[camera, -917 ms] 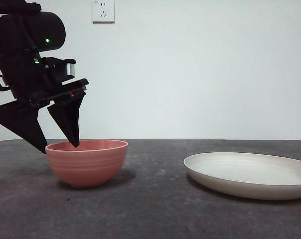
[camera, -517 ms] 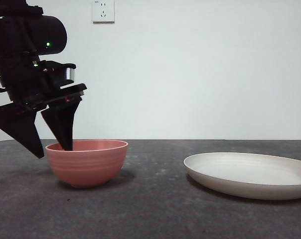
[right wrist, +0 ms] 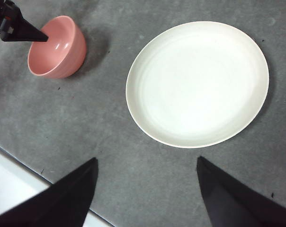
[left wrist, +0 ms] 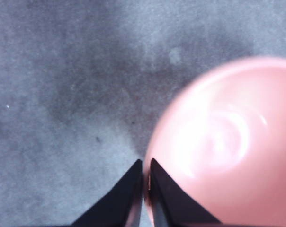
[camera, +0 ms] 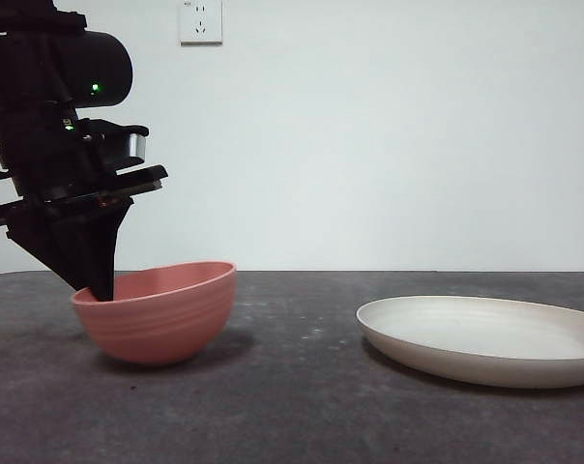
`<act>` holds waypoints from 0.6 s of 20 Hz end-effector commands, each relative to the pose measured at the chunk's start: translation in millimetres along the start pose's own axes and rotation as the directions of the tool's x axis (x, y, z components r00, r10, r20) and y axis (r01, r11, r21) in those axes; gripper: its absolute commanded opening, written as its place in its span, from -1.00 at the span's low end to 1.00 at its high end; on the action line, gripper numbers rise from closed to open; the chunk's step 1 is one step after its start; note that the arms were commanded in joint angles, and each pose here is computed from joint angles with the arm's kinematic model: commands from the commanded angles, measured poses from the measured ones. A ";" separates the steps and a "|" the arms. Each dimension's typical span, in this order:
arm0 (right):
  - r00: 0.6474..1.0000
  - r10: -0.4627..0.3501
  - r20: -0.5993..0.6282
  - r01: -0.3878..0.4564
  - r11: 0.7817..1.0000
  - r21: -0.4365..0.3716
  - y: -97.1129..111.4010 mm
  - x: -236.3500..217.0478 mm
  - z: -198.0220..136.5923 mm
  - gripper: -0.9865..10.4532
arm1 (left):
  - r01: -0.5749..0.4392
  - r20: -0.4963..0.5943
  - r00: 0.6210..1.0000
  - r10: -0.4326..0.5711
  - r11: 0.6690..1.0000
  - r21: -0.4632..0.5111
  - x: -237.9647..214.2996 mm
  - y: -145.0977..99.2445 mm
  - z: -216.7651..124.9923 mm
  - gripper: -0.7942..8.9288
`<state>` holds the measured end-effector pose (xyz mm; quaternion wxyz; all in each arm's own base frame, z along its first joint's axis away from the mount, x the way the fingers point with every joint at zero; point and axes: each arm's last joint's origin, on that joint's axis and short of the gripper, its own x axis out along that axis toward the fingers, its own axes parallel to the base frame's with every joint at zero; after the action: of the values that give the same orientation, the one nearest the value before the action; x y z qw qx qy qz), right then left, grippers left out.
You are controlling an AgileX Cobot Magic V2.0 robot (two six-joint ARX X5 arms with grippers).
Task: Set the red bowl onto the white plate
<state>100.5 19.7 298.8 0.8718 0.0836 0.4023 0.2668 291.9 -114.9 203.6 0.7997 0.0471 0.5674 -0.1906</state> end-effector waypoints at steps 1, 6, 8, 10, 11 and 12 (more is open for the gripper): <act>1.000 0.005 0.020 -0.004 1.000 -0.005 2.0 -3.2 4.6 -0.25 | 0.001 0.009 1.000 -0.001 1.000 -0.001 2.7 -1.3 5.9 -0.80; 1.000 0.004 0.020 -0.004 1.000 -0.005 2.0 -3.2 4.6 -0.25 | 0.009 0.039 0.999 -0.008 1.000 -0.011 -10.3 -6.5 16.1 -0.80; 1.000 0.000 0.020 0.000 1.000 -0.005 1.9 -3.2 4.6 -0.25 | 0.023 0.081 0.996 -0.024 1.000 0.005 -25.1 -16.5 25.6 -0.80; 1.000 -0.006 0.020 0.006 1.000 -0.003 1.7 -3.2 4.7 -0.25 | 0.042 0.122 0.991 -0.045 0.999 0.033 -41.2 -31.7 36.3 -0.80; 1.000 -0.006 0.020 0.006 1.000 -0.002 1.7 -3.2 4.7 -0.25 | 0.052 0.141 0.988 -0.059 0.997 0.056 -48.6 -40.9 41.2 -0.80; 1.000 -0.006 0.020 0.006 1.000 -0.002 1.7 -3.2 4.7 -0.25 | 0.064 0.165 0.983 -0.077 0.994 0.085 -54.6 -51.4 45.4 -0.80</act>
<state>100.6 19.5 298.7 0.8726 0.0825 0.4026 0.2639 297.7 -158.5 270.8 0.8305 0.0478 0.5008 -0.2390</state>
